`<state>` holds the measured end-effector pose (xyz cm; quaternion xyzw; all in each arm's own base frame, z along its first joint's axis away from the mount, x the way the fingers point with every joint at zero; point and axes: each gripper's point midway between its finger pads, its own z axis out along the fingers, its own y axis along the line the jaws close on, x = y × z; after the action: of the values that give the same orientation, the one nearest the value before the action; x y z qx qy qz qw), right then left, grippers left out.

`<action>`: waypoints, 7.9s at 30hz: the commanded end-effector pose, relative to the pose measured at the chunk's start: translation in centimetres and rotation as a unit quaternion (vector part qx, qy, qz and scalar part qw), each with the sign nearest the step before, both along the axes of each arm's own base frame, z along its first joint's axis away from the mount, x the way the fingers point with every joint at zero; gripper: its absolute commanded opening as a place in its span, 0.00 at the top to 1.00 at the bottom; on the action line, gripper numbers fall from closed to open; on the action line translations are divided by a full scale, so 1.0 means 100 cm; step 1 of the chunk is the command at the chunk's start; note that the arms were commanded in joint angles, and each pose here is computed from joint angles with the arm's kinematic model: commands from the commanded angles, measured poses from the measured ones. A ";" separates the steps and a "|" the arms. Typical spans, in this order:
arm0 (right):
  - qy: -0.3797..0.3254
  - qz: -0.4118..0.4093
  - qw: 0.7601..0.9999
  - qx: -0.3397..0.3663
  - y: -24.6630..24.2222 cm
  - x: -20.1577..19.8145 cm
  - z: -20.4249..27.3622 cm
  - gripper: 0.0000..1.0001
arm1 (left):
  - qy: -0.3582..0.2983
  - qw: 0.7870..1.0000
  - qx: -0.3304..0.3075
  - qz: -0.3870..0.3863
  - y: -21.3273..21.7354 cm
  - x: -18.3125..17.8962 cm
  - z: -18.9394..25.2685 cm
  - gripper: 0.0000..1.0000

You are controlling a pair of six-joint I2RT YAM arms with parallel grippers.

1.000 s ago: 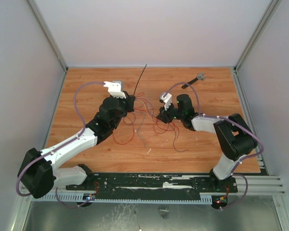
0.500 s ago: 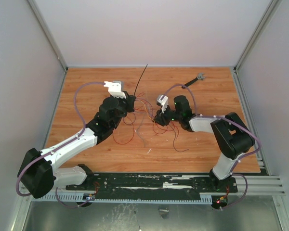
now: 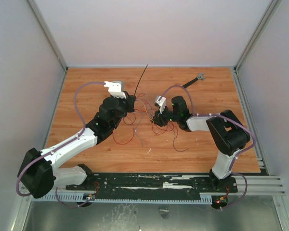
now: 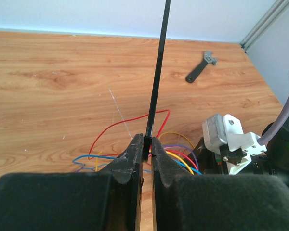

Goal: Zip-tie the wires
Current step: Tie the cable at the center of the board.

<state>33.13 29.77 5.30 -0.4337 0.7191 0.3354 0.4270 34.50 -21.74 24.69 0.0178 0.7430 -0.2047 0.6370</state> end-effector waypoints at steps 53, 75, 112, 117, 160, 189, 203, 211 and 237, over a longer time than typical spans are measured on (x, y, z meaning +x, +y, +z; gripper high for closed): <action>-0.078 -0.276 0.955 0.073 -0.152 0.030 0.117 1.00 | -0.011 0.998 -0.020 0.051 0.031 0.011 0.021 1.00; -0.072 -0.380 0.915 0.115 -0.219 0.036 0.137 1.00 | -0.008 0.998 -0.019 0.063 0.039 0.012 0.017 1.00; -0.026 -0.274 0.951 0.144 -0.190 0.025 0.138 0.75 | -0.007 0.998 -0.028 0.064 0.039 0.017 0.019 1.00; -0.032 -0.254 0.955 0.152 -0.176 0.018 0.149 0.62 | -0.005 0.998 -0.034 0.061 0.037 0.017 0.019 1.00; -0.493 -0.186 0.818 0.230 0.027 -0.052 0.197 0.72 | 0.068 0.992 -0.102 0.007 0.002 0.015 -0.001 1.00; -0.399 0.135 0.898 0.128 0.060 -0.035 0.187 0.23 | 0.057 0.995 -0.086 -0.008 0.003 0.010 0.003 1.00; -0.386 0.153 0.907 0.066 0.060 0.001 0.168 0.19 | 0.054 0.995 -0.086 -0.010 0.003 0.008 0.005 1.00; -0.384 0.164 0.907 0.055 0.068 0.011 0.165 0.19 | 0.056 0.995 -0.084 -0.016 0.001 0.008 0.003 1.00; -0.351 0.176 0.920 0.019 0.078 0.028 0.159 0.72 | 0.060 0.995 -0.080 -0.016 -0.002 0.012 -0.002 1.00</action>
<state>35.33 37.22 20.44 -0.6319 0.4315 0.2496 0.5935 35.17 -21.62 23.08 -0.0366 0.7739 -0.2649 0.5741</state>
